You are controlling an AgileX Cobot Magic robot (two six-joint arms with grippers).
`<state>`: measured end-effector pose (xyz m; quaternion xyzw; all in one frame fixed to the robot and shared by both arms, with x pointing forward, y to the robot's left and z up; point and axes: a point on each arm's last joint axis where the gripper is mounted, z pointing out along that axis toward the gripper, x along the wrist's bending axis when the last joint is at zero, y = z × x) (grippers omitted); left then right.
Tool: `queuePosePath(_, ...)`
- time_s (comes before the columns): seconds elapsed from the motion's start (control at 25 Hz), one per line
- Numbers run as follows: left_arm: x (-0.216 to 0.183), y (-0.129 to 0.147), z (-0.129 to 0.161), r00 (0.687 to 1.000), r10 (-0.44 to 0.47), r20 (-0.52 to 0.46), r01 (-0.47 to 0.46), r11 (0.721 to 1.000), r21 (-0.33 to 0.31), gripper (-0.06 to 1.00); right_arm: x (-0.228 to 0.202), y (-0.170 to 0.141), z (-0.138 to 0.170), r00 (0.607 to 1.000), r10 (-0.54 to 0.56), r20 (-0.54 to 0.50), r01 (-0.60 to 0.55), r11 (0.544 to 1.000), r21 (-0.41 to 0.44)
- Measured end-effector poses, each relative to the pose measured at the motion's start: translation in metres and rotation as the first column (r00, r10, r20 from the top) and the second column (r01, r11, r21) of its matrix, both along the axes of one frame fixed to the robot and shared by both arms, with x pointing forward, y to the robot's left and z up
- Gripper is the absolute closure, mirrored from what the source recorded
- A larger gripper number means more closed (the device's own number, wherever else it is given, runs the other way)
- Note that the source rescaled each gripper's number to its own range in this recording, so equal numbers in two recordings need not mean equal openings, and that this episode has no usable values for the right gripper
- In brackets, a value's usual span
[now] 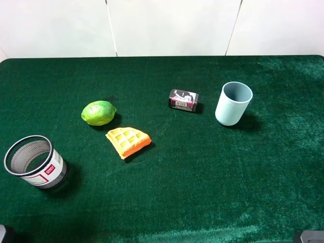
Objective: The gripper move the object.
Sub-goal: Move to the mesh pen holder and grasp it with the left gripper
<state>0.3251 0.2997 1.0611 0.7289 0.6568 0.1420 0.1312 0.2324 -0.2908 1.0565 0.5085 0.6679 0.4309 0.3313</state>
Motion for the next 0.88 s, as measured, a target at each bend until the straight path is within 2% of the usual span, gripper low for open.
queuePosePath(0.52,0.049,0.001,-0.030,0.978,0.007,-0.211,0.000,1.000,0.030,0.20,0.000,0.000,0.000,1.000,0.000,0.000,0.000,1.000,0.000)
queuePosePath(0.88,0.067,-0.003,-0.063,0.965,-0.020,-0.263,0.029,0.999,0.033,0.20,0.000,0.000,0.000,1.000,0.000,0.000,0.000,1.000,0.000)
